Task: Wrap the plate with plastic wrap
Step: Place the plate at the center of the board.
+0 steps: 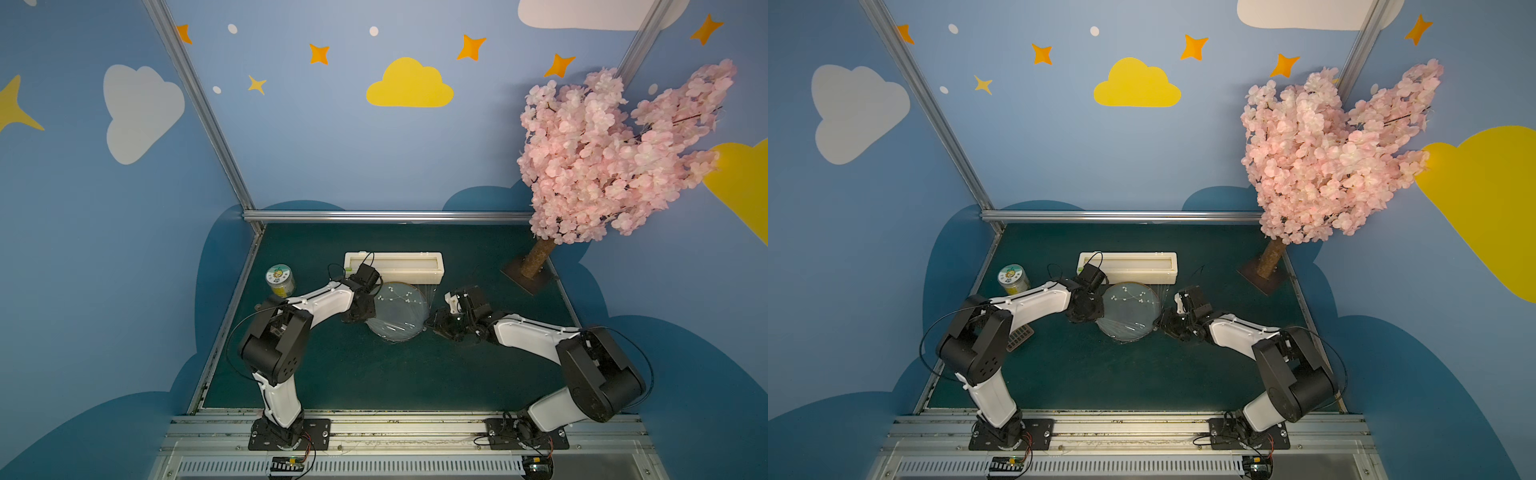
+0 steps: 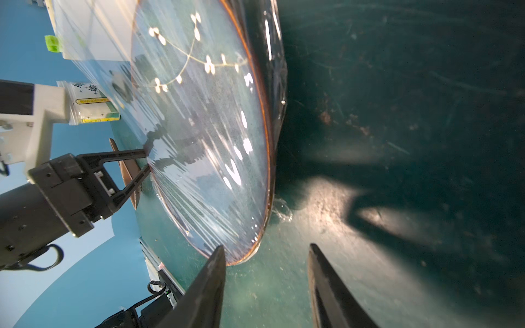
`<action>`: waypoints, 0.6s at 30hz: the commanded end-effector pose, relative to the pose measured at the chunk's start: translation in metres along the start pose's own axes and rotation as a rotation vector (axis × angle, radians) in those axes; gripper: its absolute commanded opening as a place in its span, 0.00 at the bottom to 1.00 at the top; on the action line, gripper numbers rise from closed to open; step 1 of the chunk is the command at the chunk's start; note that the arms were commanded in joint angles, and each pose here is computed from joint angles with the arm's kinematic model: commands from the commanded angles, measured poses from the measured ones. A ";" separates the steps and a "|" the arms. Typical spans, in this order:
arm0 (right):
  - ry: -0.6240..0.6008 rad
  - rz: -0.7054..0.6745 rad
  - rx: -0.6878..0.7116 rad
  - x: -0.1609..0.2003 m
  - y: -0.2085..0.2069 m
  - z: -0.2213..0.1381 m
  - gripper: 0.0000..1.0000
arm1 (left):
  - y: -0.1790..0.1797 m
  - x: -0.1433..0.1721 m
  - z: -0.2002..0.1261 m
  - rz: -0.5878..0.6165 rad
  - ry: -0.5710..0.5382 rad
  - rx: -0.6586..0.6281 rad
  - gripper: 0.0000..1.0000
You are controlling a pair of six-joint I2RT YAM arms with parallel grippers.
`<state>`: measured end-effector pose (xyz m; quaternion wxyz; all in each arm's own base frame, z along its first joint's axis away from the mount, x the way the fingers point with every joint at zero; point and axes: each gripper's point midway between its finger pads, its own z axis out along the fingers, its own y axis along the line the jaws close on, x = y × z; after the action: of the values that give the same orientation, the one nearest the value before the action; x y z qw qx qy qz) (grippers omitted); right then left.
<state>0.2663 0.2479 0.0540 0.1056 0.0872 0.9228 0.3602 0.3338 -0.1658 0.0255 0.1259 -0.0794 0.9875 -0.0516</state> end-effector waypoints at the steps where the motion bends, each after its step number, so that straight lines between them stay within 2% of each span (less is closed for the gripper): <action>1: -0.018 -0.033 0.005 -0.004 0.009 -0.011 0.47 | -0.001 0.012 0.005 -0.035 0.059 0.053 0.14; 8: -0.076 -0.126 0.114 -0.023 0.017 -0.041 0.53 | 0.024 0.008 -0.021 -0.084 0.032 0.061 0.55; 9: -0.084 -0.143 0.133 -0.027 0.019 -0.045 0.55 | 0.026 0.006 -0.026 -0.090 0.023 0.067 0.58; 12: -0.094 -0.217 0.178 -0.042 0.031 -0.053 0.59 | 0.034 -0.009 -0.047 -0.115 -0.031 0.089 0.61; 14: -0.111 -0.211 0.253 -0.059 0.030 -0.058 0.62 | 0.035 -0.028 -0.061 -0.133 -0.084 0.132 0.61; 16: -0.126 -0.203 0.290 -0.079 0.030 -0.060 0.68 | 0.025 -0.051 -0.074 -0.108 -0.140 0.216 0.61; 18: -0.106 -0.224 0.265 -0.097 0.038 -0.057 0.72 | 0.015 -0.073 -0.087 -0.085 -0.186 0.266 0.62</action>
<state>0.3404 0.2345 0.1493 0.2085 0.0276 0.9408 0.2660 0.3551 -0.1192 0.0978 0.1867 -0.1433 0.9622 -0.1369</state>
